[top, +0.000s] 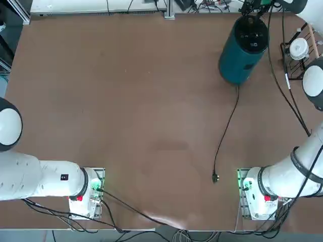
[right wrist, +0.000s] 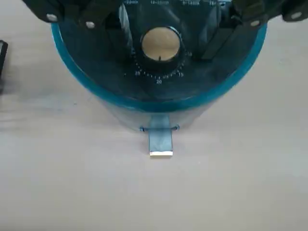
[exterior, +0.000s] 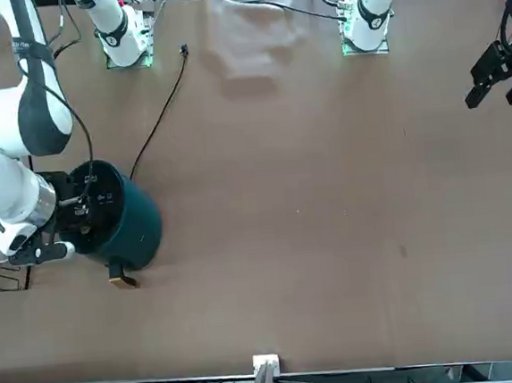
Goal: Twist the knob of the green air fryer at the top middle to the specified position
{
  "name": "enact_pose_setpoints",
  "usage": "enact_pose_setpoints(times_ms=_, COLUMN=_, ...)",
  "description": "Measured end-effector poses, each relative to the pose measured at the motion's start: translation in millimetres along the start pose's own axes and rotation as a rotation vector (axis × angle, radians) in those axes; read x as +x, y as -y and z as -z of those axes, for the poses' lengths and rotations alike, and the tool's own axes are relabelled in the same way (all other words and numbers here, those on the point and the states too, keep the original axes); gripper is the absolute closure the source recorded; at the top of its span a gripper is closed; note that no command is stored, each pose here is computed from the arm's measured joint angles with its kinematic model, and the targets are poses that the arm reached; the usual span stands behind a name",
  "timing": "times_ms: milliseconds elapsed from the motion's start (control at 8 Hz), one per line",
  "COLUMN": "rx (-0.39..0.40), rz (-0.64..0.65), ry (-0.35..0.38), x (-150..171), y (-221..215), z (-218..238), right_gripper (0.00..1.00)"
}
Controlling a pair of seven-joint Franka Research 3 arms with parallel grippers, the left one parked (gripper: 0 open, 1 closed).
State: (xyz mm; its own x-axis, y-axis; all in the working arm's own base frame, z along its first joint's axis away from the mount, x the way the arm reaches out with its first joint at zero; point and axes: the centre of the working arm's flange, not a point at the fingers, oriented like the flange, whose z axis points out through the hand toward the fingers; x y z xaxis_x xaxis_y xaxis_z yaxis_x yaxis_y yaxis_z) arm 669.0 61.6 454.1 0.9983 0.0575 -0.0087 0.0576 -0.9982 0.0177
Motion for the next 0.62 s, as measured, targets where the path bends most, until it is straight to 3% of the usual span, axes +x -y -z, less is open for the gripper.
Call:
enact_pose_setpoints(times_ms=375, rx=0.000, rz=0.000, ry=0.010, x=-3.4, y=-0.7, z=4.7, right_gripper=0.18)
enact_pose_setpoints(times_ms=625, rx=-0.001, rz=-0.001, ry=0.012, x=-3.6, y=-1.1, z=4.6, right_gripper=0.28)
